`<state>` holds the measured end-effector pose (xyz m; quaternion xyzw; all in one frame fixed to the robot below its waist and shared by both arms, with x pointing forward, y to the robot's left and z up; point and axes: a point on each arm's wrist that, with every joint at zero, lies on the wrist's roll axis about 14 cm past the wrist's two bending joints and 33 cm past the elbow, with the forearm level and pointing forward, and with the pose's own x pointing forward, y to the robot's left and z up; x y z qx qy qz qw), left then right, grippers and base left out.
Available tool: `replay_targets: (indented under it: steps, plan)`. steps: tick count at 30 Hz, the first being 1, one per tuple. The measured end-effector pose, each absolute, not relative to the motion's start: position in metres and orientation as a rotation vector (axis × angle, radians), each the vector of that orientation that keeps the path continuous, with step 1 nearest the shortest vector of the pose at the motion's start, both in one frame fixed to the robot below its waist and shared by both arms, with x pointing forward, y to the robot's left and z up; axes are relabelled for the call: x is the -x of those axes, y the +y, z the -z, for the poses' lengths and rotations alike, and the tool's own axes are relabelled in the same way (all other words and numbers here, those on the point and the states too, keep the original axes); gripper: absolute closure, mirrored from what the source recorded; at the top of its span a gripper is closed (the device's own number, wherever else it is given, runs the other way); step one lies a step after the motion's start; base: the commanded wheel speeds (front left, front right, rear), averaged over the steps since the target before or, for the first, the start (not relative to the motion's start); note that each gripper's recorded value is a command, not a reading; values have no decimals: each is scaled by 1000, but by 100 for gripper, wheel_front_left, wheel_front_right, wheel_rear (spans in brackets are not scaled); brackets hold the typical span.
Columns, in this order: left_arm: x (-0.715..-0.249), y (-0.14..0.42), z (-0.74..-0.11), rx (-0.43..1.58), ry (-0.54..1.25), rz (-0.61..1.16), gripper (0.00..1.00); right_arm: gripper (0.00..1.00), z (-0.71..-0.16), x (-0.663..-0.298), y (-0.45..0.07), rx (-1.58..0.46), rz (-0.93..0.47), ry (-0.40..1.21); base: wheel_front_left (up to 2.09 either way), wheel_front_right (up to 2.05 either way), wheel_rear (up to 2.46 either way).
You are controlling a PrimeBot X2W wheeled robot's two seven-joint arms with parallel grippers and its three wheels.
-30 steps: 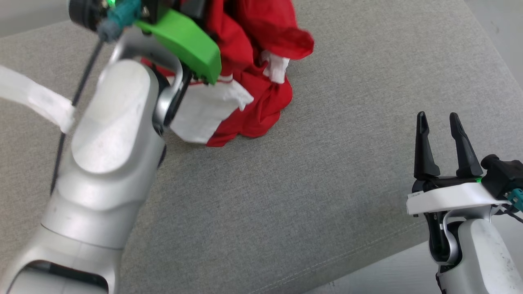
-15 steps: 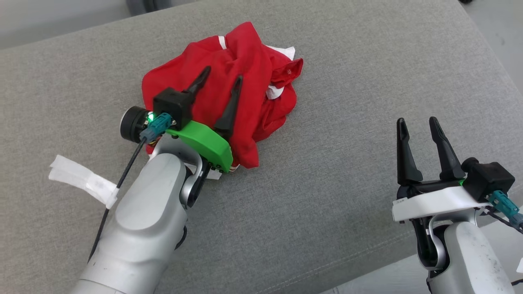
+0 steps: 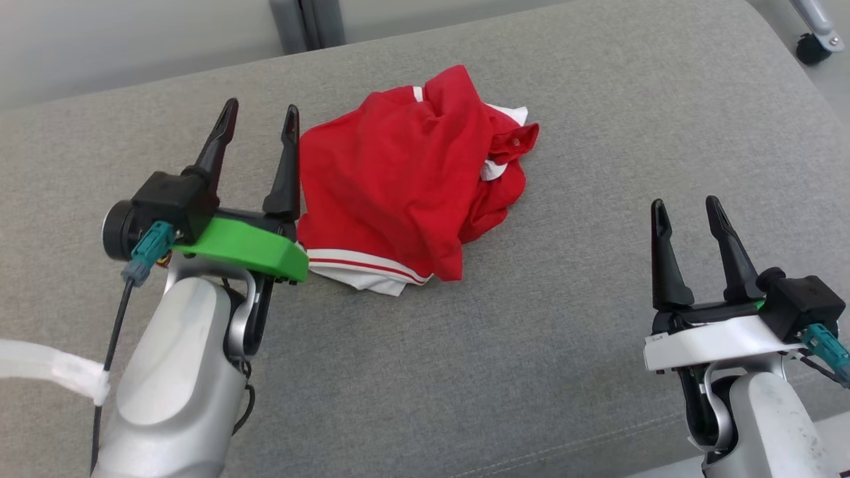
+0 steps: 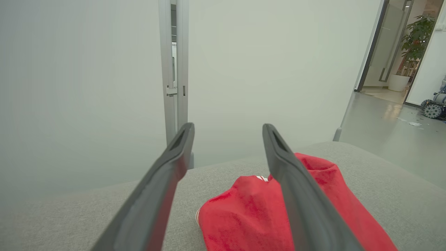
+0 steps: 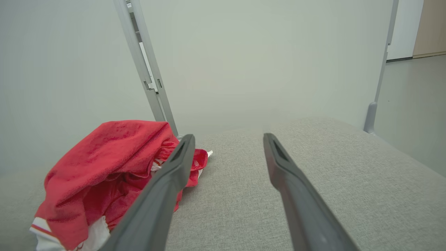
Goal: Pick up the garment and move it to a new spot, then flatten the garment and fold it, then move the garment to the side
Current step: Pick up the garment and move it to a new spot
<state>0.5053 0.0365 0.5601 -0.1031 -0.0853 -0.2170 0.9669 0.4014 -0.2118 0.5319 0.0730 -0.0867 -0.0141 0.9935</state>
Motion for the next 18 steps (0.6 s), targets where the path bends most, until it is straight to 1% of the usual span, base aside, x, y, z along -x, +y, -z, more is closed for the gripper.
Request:
replay_targets:
  steps: [4, 11, 18]
  plan:
    - [-494, 74, -562, 180, -197, 356, 0, 0, -537, -404, -200, -144, -7, -190, 0, 0, 0]
    - [-462, 142, -549, 133, -179, 192, 0, 0, -539, -407, -179, -138, -68, -193, 0, 0, 0]
    - [-429, 190, -537, 119, -156, 54, 0, 0, -541, -409, -160, -140, -122, -195, 0, 0, 0]
